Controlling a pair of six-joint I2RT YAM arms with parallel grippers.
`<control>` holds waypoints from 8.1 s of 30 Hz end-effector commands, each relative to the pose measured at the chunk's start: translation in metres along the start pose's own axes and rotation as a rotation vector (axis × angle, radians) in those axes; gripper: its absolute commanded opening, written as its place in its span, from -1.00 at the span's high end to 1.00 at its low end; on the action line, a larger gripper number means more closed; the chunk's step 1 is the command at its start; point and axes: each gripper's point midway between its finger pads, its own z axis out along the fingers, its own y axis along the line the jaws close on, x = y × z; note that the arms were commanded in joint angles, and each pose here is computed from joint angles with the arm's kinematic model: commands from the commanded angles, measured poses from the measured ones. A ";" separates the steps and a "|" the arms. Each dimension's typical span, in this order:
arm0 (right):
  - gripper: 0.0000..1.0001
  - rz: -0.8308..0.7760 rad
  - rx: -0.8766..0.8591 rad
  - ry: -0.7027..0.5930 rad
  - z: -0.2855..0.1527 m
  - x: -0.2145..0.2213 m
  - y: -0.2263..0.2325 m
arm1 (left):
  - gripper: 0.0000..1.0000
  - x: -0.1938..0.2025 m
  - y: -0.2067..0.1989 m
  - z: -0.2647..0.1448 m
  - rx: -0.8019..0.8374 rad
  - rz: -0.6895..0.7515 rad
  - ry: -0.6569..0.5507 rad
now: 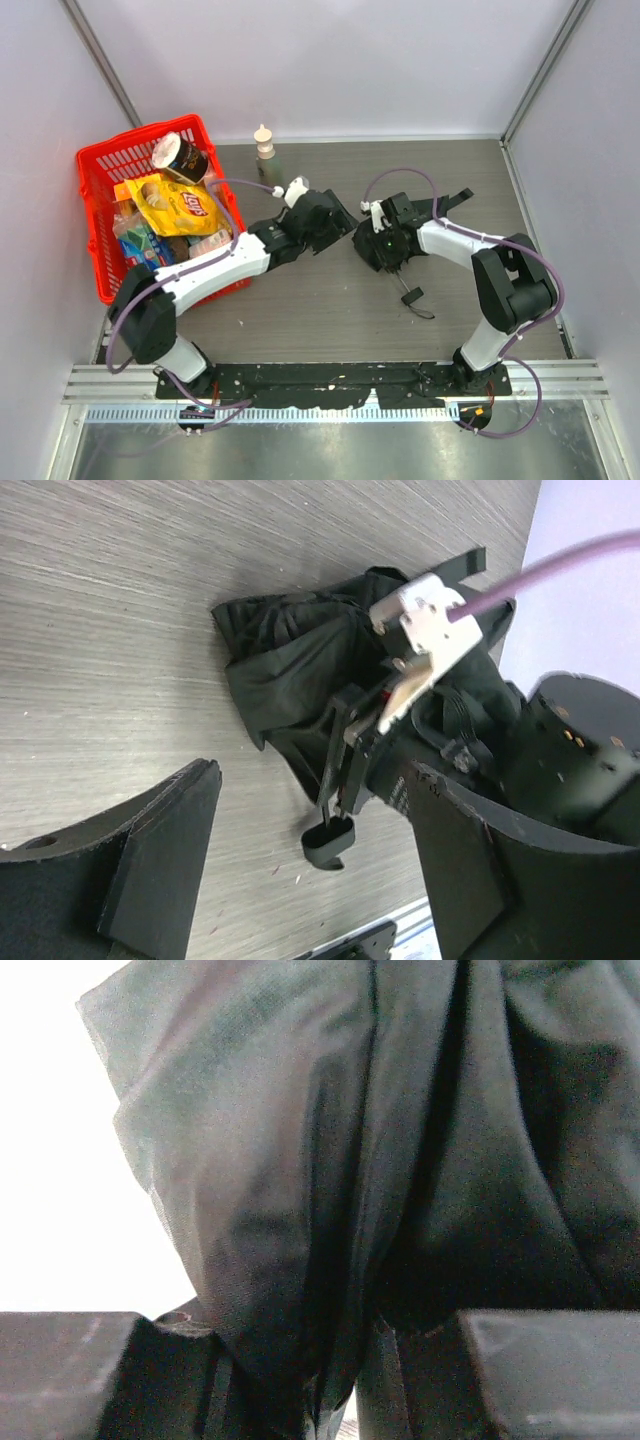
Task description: Put away the umbrella
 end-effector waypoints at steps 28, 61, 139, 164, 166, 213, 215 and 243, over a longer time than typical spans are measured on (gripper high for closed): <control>0.99 0.022 -0.077 -0.162 -0.002 -0.043 -0.001 | -0.33 -0.084 0.196 -0.019 -0.419 0.036 -0.230; 0.99 -0.087 -0.193 -0.140 0.012 -0.039 0.044 | -0.99 0.010 0.049 0.078 -0.006 -0.278 0.179; 0.99 -0.340 -0.074 -0.475 -0.020 -0.074 0.072 | -0.99 0.079 0.107 0.086 -0.170 -0.463 0.269; 0.99 -0.393 -0.202 -0.563 -0.033 -0.082 0.116 | 1.00 0.061 0.146 0.111 -0.179 -0.313 0.081; 0.89 -0.327 -0.179 -0.548 -0.039 -0.081 0.111 | 1.00 0.060 0.146 0.108 -0.177 -0.301 0.082; -0.37 -0.335 0.136 -0.458 -0.002 -0.044 0.142 | 1.00 0.033 0.116 0.056 -0.357 -0.354 0.232; -0.35 -0.354 0.236 -0.441 0.004 -0.041 0.137 | 1.00 0.033 0.118 0.054 -0.381 -0.340 0.241; 0.99 0.157 -0.326 -0.285 0.054 0.040 0.147 | -0.99 0.013 0.079 0.074 0.089 -0.178 0.181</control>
